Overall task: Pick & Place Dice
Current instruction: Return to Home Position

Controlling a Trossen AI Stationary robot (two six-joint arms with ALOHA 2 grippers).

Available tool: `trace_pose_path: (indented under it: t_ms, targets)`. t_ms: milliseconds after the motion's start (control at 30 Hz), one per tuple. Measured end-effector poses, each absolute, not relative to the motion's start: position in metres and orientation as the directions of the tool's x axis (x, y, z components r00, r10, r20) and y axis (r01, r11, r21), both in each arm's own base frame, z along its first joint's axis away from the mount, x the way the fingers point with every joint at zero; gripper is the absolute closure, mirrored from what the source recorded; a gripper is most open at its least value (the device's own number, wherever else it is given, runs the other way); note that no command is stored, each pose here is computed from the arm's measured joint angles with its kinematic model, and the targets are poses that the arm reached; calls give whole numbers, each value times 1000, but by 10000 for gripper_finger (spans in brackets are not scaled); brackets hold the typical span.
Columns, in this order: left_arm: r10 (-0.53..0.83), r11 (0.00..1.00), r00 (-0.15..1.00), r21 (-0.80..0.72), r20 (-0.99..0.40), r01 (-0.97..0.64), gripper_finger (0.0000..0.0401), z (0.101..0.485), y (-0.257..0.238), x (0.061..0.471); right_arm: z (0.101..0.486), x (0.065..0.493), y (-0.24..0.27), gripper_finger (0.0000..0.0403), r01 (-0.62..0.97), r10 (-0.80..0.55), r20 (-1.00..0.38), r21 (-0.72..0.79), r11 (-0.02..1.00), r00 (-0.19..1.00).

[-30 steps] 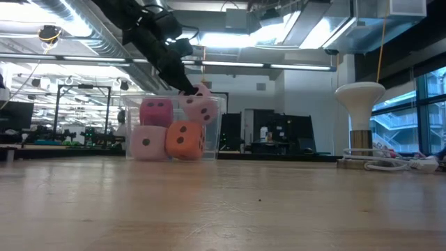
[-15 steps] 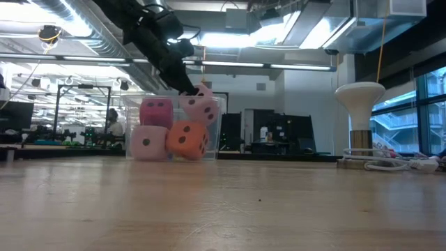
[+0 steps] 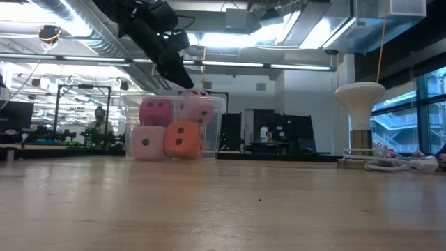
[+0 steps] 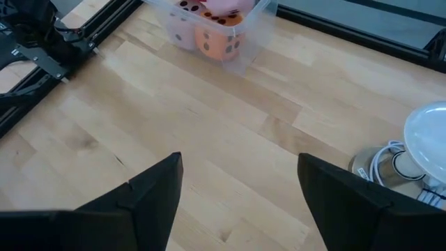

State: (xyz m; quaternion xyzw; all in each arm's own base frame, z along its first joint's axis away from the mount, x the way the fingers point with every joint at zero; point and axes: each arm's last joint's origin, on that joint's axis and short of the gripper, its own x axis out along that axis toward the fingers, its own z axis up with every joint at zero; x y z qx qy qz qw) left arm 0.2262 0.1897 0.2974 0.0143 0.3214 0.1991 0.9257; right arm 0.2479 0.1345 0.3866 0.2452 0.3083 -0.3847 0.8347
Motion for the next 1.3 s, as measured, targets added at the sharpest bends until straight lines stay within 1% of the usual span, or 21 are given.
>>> trace_pose_path:
  t_ms: [200,400,500,567,667,767,900,1033,1133,1200,1300]
  targets:
    - [389,918,734,165,-556,-362,196,309,184,220,387,248,134,123,793,-491,-704,172,584,514]
    - [393,915,741,153,-544,-373,196,318,177,212,387,248,135,123,794,-489,-705,174,582,513]
    - [373,919,755,104,-540,-379,196,325,170,205,387,248,134,123,801,-491,-704,188,568,514]
    - [329,929,784,32,-526,-368,196,331,163,199,387,248,134,123,807,-495,-699,202,555,516]
    - [231,943,856,-109,-462,-314,196,345,149,189,391,244,132,124,806,-488,-697,227,546,526]
    - [183,945,908,-186,-378,-268,198,364,132,174,400,234,125,126,798,-485,-687,237,554,541]
    - [211,931,924,-222,-319,-289,203,382,105,154,414,218,114,126,778,-469,-675,259,572,569]
    - [251,928,929,-205,-272,-311,208,394,72,134,430,198,96,126,775,-479,-645,303,554,595]
    - [287,914,935,-232,-210,-333,215,389,47,124,441,180,82,126,765,-502,-599,338,548,624]
    - [335,892,927,-261,-169,-370,222,374,33,117,444,171,75,126,763,-519,-573,356,539,634]
    - [350,878,933,-315,-89,-360,233,346,14,112,444,162,67,126,759,-527,-554,378,531,645]
